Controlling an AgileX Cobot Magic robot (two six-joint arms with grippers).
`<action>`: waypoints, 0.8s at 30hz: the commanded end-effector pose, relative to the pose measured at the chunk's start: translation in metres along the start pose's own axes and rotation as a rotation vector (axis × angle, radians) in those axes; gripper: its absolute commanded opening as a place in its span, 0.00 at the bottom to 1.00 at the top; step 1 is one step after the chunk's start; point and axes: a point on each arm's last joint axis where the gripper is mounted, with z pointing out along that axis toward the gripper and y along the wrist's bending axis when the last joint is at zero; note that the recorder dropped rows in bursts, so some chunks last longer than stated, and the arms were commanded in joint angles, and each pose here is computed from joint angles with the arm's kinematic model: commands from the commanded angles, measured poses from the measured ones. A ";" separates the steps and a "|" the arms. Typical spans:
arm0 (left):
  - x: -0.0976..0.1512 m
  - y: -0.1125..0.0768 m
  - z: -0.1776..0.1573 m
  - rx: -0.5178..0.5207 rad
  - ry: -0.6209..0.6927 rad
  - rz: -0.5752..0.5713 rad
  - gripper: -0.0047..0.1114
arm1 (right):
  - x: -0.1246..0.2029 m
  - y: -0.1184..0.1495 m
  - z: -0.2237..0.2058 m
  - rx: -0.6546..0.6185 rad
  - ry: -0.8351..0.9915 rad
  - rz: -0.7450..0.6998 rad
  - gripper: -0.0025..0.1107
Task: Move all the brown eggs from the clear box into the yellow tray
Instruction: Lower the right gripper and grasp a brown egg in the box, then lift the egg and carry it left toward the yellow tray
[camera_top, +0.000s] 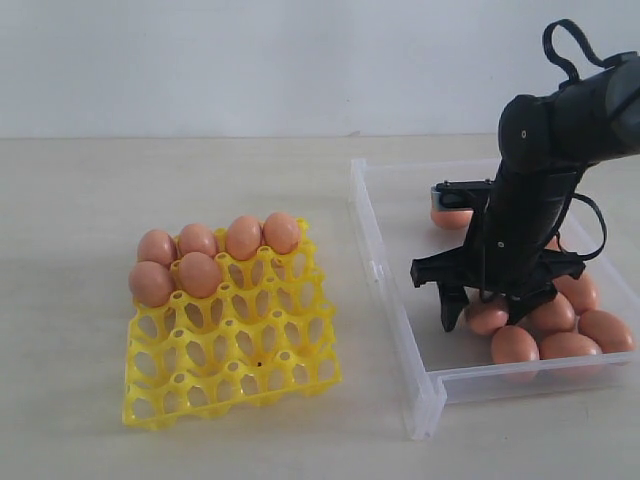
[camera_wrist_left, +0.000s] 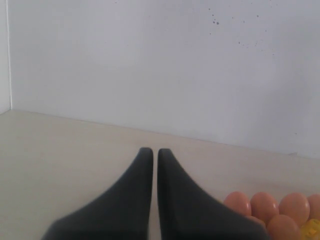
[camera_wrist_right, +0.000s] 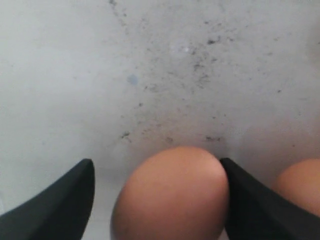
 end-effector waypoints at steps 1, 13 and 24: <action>0.001 0.000 0.000 0.002 -0.002 -0.018 0.07 | -0.003 -0.002 0.009 0.002 -0.021 0.037 0.54; 0.001 0.000 0.000 0.002 -0.002 -0.018 0.07 | -0.004 -0.001 0.008 0.000 -0.037 -0.064 0.02; 0.001 0.000 0.000 0.002 0.000 -0.018 0.07 | -0.028 0.046 -0.062 -0.039 -0.631 -0.260 0.02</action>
